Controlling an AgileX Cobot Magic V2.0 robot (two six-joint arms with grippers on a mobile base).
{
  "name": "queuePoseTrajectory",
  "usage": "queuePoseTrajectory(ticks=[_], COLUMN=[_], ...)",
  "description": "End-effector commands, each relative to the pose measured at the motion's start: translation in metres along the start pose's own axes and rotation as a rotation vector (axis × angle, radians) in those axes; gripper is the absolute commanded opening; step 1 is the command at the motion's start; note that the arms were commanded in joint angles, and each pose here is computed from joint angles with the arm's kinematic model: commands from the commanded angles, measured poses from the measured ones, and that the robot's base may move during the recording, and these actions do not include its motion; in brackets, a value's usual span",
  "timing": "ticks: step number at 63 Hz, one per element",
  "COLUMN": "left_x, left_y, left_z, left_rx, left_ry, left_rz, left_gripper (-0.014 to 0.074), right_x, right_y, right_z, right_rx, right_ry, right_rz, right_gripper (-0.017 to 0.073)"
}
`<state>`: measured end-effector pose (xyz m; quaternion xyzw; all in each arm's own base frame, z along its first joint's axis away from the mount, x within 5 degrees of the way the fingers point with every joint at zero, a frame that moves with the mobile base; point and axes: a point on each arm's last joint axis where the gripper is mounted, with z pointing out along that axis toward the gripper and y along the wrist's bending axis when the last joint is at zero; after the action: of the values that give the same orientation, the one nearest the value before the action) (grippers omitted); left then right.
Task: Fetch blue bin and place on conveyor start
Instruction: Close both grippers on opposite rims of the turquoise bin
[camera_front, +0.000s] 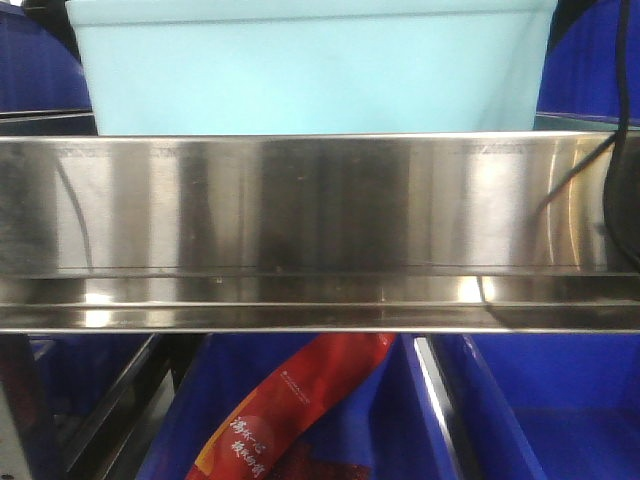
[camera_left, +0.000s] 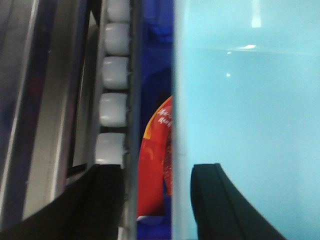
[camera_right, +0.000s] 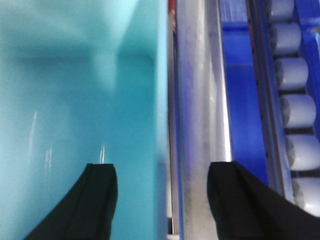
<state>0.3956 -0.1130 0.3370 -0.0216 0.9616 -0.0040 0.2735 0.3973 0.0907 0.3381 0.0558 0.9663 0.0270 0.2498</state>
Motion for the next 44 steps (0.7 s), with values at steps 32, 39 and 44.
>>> queuePoseTrajectory(ticks=[32, 39, 44], left_x=[-0.004, -0.004, -0.004], left_y=[0.002, 0.002, 0.002], left_z=[0.004, 0.004, 0.004], left_rx=[0.002, 0.002, 0.007], left_ry=[0.043, 0.043, 0.040], left_rz=[0.002, 0.002, 0.000], left_gripper=[0.0240, 0.0240, 0.0240], right_x=[-0.006, -0.005, -0.005], right_y=[0.000, 0.000, 0.000], right_z=[-0.003, -0.002, -0.002], right_rx=[0.003, 0.005, 0.005], right_ry=[0.004, 0.009, 0.009], right_rz=[0.008, 0.006, -0.003], right_gripper=[0.0297, 0.0297, 0.0297])
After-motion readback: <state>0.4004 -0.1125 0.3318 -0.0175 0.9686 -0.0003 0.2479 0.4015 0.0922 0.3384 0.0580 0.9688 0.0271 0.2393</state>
